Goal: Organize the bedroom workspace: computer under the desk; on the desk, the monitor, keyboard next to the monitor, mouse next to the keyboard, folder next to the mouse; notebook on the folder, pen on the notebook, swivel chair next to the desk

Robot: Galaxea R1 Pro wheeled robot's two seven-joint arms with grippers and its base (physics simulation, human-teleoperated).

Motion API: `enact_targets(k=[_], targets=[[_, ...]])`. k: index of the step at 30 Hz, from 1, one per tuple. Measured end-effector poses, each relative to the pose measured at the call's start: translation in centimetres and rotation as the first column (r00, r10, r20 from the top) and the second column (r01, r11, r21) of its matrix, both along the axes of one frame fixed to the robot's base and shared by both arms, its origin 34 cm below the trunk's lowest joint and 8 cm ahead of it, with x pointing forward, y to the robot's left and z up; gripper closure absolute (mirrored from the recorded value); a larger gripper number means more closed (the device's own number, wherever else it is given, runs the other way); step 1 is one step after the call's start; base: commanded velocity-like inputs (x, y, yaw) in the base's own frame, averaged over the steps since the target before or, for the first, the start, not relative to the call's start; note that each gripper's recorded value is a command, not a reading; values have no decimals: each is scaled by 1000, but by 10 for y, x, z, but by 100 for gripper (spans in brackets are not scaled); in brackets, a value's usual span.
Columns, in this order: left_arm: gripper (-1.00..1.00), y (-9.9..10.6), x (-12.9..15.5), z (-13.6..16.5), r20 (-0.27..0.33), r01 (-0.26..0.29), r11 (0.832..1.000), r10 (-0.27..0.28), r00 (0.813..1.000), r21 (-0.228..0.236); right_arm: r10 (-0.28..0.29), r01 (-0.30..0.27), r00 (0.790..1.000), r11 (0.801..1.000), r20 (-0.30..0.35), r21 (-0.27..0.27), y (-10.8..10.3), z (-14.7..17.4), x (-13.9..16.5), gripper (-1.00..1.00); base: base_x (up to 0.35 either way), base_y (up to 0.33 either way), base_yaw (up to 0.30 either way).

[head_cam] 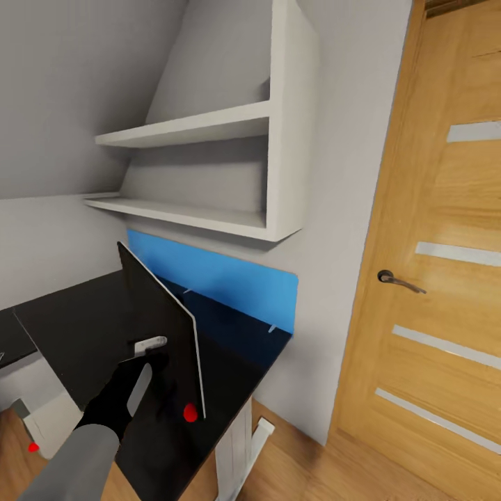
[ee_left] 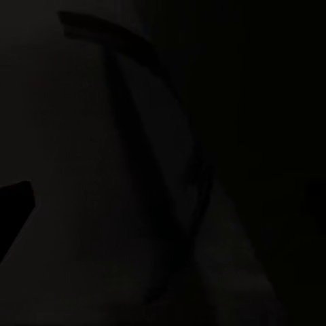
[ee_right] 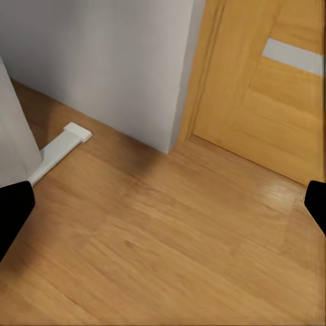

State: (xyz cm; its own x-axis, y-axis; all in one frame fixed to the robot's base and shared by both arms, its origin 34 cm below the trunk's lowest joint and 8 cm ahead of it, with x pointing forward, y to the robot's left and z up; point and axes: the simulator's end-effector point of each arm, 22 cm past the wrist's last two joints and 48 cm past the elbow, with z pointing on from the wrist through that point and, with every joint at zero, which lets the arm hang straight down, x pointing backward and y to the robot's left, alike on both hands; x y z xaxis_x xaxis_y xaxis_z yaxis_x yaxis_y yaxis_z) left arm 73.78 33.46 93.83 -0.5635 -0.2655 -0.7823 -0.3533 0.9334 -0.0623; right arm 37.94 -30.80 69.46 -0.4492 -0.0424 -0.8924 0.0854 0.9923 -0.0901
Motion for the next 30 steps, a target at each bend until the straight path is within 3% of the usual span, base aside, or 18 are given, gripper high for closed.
enact_targets(k=[17,30], targets=[[-100,-1,0,11,17,1,1000,-1,1000,-2,-1,1,1000,1000,19,-1,-1,5,5,-100,0,0,-140],[-100,-2,0,12,20,1,1000,-1,1000,-5,0,0,1000,1000,21,1,1,5,5,-100,0,0,-6]])
